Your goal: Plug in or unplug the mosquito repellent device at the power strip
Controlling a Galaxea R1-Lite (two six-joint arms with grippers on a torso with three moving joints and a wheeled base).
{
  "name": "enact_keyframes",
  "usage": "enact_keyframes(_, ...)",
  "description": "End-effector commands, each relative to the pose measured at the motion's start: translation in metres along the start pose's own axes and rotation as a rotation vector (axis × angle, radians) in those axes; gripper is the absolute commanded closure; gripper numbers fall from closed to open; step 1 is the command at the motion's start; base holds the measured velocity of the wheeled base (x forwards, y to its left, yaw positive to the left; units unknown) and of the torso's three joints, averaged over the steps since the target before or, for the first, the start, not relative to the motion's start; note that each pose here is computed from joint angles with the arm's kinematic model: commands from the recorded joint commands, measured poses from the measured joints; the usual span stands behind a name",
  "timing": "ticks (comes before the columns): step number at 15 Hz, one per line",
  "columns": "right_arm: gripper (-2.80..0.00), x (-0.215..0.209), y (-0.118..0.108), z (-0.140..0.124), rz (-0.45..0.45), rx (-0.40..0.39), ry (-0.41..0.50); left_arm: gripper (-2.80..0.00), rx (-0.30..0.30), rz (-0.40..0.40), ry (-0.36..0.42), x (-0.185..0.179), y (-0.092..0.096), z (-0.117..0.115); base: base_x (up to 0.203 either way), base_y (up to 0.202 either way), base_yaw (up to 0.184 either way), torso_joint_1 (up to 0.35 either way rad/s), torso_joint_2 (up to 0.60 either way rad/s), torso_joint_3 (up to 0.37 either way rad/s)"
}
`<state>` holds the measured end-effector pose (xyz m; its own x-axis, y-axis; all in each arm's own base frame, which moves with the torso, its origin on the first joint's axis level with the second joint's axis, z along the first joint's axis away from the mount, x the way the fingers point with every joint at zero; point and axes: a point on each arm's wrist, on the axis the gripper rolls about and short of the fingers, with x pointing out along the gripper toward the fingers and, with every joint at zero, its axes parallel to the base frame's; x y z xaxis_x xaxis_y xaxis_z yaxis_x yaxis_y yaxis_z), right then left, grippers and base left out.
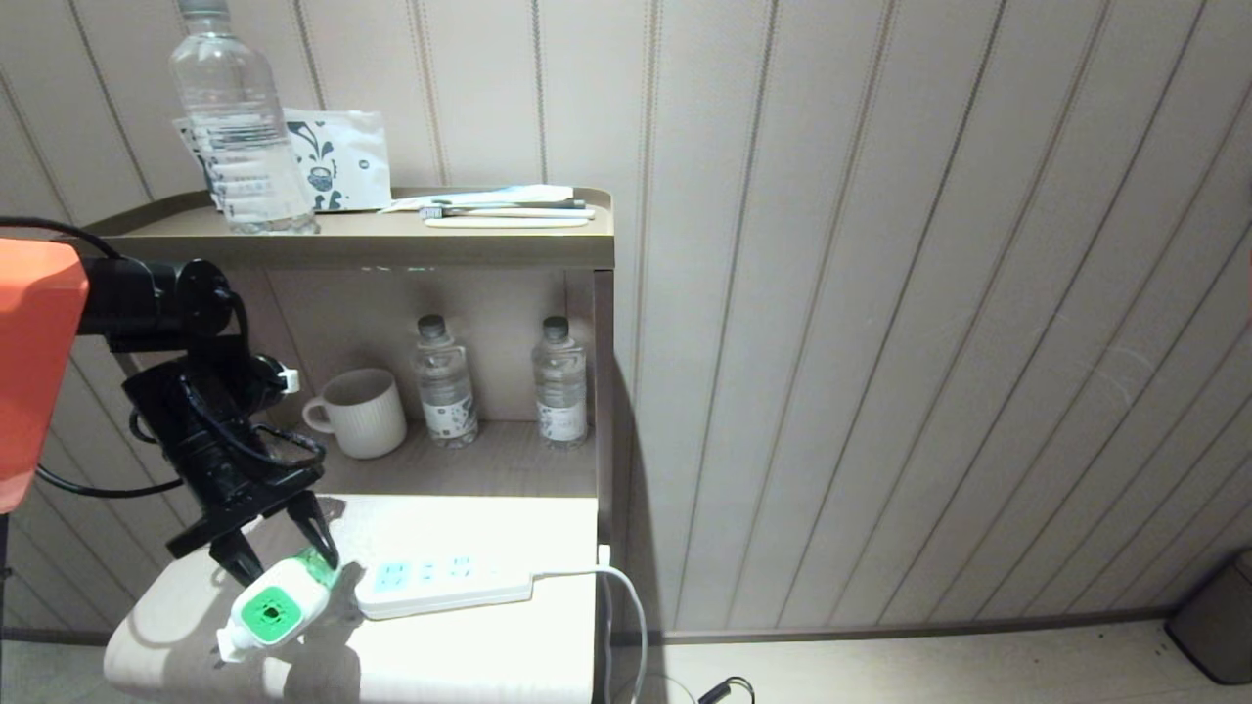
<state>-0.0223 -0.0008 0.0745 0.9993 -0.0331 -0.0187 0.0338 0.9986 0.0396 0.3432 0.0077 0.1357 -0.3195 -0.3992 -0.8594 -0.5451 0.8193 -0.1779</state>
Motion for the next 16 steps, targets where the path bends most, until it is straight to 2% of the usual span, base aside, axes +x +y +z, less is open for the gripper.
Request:
enact_keyframes(1,0.0,0.0,0.0,0.0001,0.001,0.0,0.0,0.0,-0.021,0.051,0.024,-0.0002,0.0018,-0.005,0.0,0.0,0.0,0.0,0.0,0.0)
enact_keyframes(4,0.0,0.0,0.0,-0.0001,0.001,0.0,0.001,0.0,-0.009,0.068,0.006,-0.0027,0.0021,-0.007,0.0,0.0,0.0,0.0,0.0,0.0)
enact_keyframes(10,0.0,0.0,0.0,0.0,0.001,0.0,0.001,0.0,0.002,0.184,-0.039,-0.0015,0.0024,-0.0075,0.0,0.0,0.0,0.0,0.0,0.0)
enact_keyframes(16,0.0,0.0,0.0,0.0001,0.001,0.001,0.0,0.0,0.028,0.183,-0.054,-0.0031,-0.0043,-0.0149,0.0,0.0,0.0,0.0,0.0,0.0)
